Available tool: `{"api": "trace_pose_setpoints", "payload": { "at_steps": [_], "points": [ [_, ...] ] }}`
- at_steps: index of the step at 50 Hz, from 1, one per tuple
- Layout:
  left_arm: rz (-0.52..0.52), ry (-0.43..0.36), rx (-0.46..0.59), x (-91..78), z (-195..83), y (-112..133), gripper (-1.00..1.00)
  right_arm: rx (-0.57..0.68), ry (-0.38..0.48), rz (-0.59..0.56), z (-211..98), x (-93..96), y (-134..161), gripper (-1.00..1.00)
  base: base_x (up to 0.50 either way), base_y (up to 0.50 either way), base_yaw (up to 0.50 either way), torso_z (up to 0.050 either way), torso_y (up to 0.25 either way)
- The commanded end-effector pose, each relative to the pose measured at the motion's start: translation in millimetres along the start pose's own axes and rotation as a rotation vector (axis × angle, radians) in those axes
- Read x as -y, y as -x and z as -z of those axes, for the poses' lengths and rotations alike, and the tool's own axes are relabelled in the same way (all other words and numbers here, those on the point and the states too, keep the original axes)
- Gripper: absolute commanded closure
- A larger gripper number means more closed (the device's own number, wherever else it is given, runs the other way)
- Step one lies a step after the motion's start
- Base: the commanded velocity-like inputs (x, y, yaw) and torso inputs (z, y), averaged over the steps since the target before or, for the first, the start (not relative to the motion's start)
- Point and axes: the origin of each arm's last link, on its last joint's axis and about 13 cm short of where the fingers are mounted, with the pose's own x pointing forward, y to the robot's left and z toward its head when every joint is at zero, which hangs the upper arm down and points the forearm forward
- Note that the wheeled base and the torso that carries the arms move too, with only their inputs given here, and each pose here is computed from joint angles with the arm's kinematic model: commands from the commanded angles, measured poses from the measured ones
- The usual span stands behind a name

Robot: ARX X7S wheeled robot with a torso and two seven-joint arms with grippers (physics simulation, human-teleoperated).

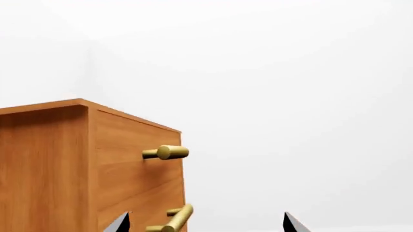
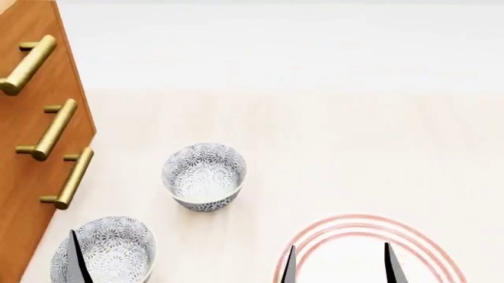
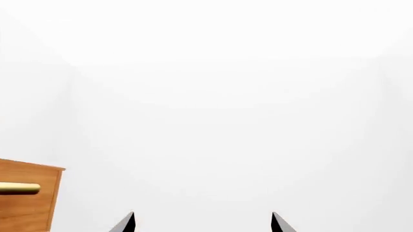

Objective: Pick up the bowl and put it in the front on the plate.

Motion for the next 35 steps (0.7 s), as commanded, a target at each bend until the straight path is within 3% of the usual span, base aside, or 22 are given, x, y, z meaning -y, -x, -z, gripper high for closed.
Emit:
{"api": "trace_pose_setpoints", "payload": {
  "at_steps": [1,10,18,22,35],
  "points": [
    [0.007,-0.003,0.015,0.0,-1.4,0.0,-1.00,0.007,0.011,-0.010,-0.9,-0.4,-0.8,-1.00,0.00,0.50,0.00,0.000,0.000],
    [0.007,-0.003,0.012,-0.2,-2.0,-0.2,-1.00,0.006,0.009,-0.013,-0.8,-0.7,-0.6,-1.00,0.00,0.41,0.00,0.000,0.000],
    [0.013,0.009,0.019,-0.1,-2.7,-0.1,-1.00,-0.008,-0.004,-0.001,0.6,-0.2,-0.5,-1.00,0.00,0.02,0.00,0.000,0.000],
    [0.021,-0.046,0.014,0.8,-1.2,-0.2,-1.00,-0.009,-0.005,-0.001,1.0,-0.2,-0.6,-1.00,0.00,0.00,0.00,0.000,0.000],
    [0.012,-0.048,0.005,0.9,-0.6,0.7,-1.00,-0.010,-0.007,0.001,0.6,0.0,0.0,-1.00,0.00,0.00,0.00,0.000,-0.249]
  ]
}}
